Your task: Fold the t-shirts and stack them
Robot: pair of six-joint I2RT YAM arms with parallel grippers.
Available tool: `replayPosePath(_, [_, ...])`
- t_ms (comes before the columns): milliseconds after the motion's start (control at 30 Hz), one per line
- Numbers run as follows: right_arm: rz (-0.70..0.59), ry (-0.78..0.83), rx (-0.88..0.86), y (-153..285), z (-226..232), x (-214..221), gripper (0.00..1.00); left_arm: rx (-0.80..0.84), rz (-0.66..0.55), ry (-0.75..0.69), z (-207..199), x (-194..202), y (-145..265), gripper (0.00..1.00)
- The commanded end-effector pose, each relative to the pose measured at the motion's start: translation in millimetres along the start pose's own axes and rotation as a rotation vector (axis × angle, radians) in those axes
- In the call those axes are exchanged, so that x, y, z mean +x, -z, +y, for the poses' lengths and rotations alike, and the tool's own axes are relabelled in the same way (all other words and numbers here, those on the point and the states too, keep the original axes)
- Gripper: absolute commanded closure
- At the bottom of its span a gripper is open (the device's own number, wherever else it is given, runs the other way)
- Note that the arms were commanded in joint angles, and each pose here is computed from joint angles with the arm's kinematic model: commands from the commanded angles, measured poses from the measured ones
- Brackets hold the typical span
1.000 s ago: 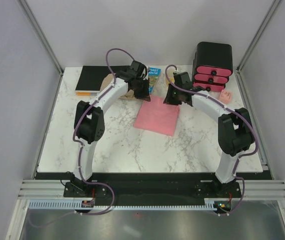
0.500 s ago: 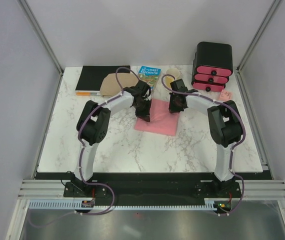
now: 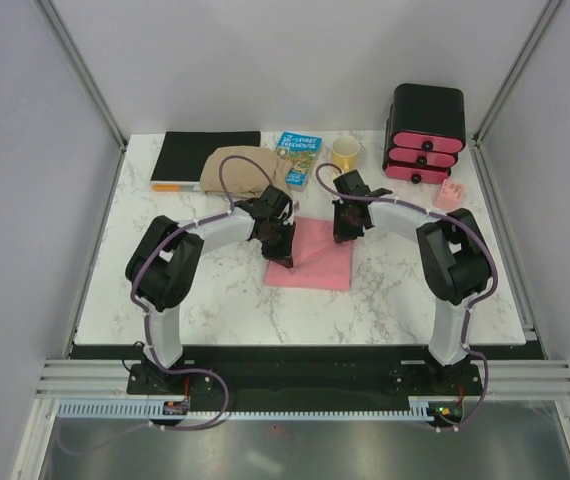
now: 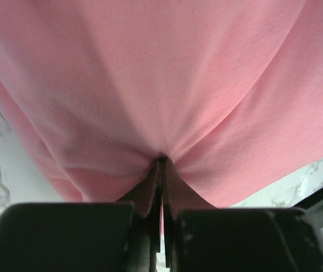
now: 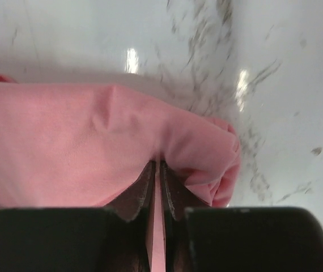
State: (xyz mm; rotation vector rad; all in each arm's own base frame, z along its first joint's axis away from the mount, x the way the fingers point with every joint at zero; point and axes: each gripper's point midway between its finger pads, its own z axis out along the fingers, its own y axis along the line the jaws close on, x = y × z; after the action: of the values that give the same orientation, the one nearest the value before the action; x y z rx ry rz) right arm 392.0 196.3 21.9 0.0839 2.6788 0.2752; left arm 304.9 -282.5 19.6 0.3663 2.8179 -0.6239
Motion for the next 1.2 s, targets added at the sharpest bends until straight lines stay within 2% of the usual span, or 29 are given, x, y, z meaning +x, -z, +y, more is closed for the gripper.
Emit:
replayPosePath(0, [0.067,0.049,0.038,23,-3,38,0.87,-0.101,0.156,0.04,21,67,11,0.98])
replayPosePath(133, [0.079,0.065,0.024,37,4,60,0.85,-0.067,0.153,0.028,9,83,26,0.98])
replayPosePath(233, [0.042,0.07,-0.012,53,13,57,0.73,-0.012,0.108,0.025,-6,79,46,0.97])
replayPosePath(300, [-0.016,0.078,-0.052,72,25,39,0.58,0.009,0.056,0.012,-16,65,59,0.85])
replayPosePath(333, [-0.041,0.074,-0.061,81,28,31,0.56,0.017,0.018,0.006,-21,56,70,0.77])
replayPosePath(400, [-0.119,0.071,-0.087,109,36,9,0.53,0.027,-0.051,-0.019,-32,33,91,0.7])
replayPosePath(433, [-0.139,0.067,-0.096,119,38,3,0.52,0.027,-0.086,-0.027,-34,23,101,0.63])
replayPosePath(500, [-0.172,0.053,-0.107,141,39,-3,0.47,0.019,-0.153,-0.052,-38,1,120,0.57])
replayPosePath(633, [-0.1,0.028,-0.14,146,31,30,0.43,-0.002,-0.18,-0.001,-15,-9,134,0.54])
replayPosePath(800, [-0.017,-0.049,-0.254,132,25,89,0.42,-0.039,-0.13,0.064,20,15,117,0.5])
replayPosePath(833, [0.0,-0.054,-0.279,130,26,97,0.41,-0.046,-0.127,0.068,24,18,115,0.46])
replayPosePath(867, [0.005,-0.071,-0.276,126,20,108,0.36,-0.059,-0.116,0.079,28,24,111,0.45])
replayPosePath(1000, [0.016,-0.076,-0.237,116,2,130,0.33,-0.074,-0.102,0.094,34,34,108,0.44])
replayPosePath(1167, [0.008,-0.085,-0.263,112,1,137,0.32,-0.076,-0.102,0.105,36,43,110,0.44])
